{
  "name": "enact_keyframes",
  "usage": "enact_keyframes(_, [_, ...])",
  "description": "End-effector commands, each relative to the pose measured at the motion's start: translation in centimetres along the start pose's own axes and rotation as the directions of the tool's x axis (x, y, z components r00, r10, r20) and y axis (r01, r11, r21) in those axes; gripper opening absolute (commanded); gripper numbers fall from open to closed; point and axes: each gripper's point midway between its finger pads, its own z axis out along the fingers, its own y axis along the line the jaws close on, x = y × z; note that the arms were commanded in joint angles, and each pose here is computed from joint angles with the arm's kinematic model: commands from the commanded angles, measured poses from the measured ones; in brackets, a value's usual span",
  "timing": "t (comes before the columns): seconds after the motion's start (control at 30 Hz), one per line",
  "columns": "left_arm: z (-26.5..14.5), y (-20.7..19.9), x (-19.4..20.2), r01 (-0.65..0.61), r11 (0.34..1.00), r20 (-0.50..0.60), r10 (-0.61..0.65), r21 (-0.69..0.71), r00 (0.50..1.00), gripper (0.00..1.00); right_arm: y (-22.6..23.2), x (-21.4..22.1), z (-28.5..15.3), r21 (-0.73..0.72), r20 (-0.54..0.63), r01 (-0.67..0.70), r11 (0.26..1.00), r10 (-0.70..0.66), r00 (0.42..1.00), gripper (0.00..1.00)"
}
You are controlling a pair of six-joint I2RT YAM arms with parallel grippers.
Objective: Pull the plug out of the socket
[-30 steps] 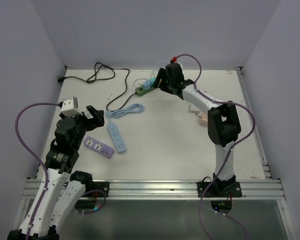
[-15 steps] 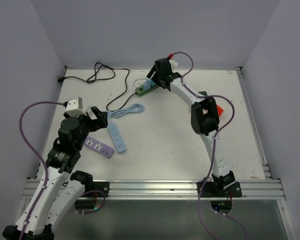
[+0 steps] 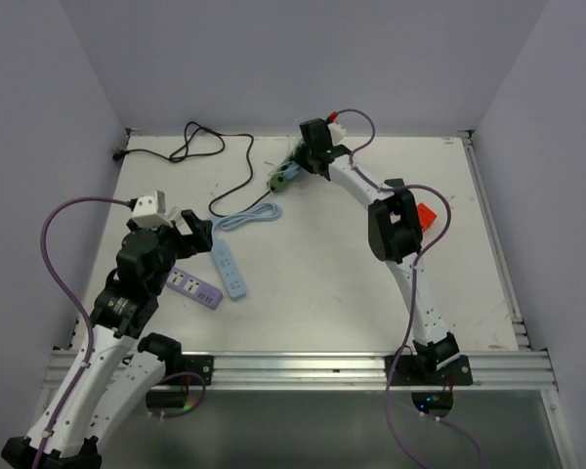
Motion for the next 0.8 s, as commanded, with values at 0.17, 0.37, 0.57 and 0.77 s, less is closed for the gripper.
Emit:
enact_keyframes(0.17, [-0.3, 0.0, -1.5, -0.013, 1.000, 0.041, 0.014, -0.014, 0.999, 1.00, 0.2, -2.1, -3.6, -0.062, -0.031, 0.073, 0.995, -0.075, 0.997, 0.08])
enact_keyframes(0.37, [-0.3, 0.6, -1.6, -0.013, 0.999, 0.043, 0.015, -0.041, 0.999, 1.00, 1.4, -3.9, -7.0, -0.154, -0.061, 0.187, 0.970, -0.198, 0.978, 0.03])
enact_keyframes(0.57, [0.0, 1.1, -1.3, -0.021, 0.997, 0.027, 0.023, -0.075, 0.999, 1.00, 3.4, -3.5, -10.9, -0.358, -0.097, 0.274, 0.893, -0.327, 0.940, 0.01])
enact_keyframes(0.77, [0.4, 1.4, -1.0, -0.029, 0.995, 0.009, 0.030, -0.092, 1.000, 1.00, 2.0, -1.7, -14.8, -0.441, -0.130, 0.367, 0.819, -0.463, 0.877, 0.04])
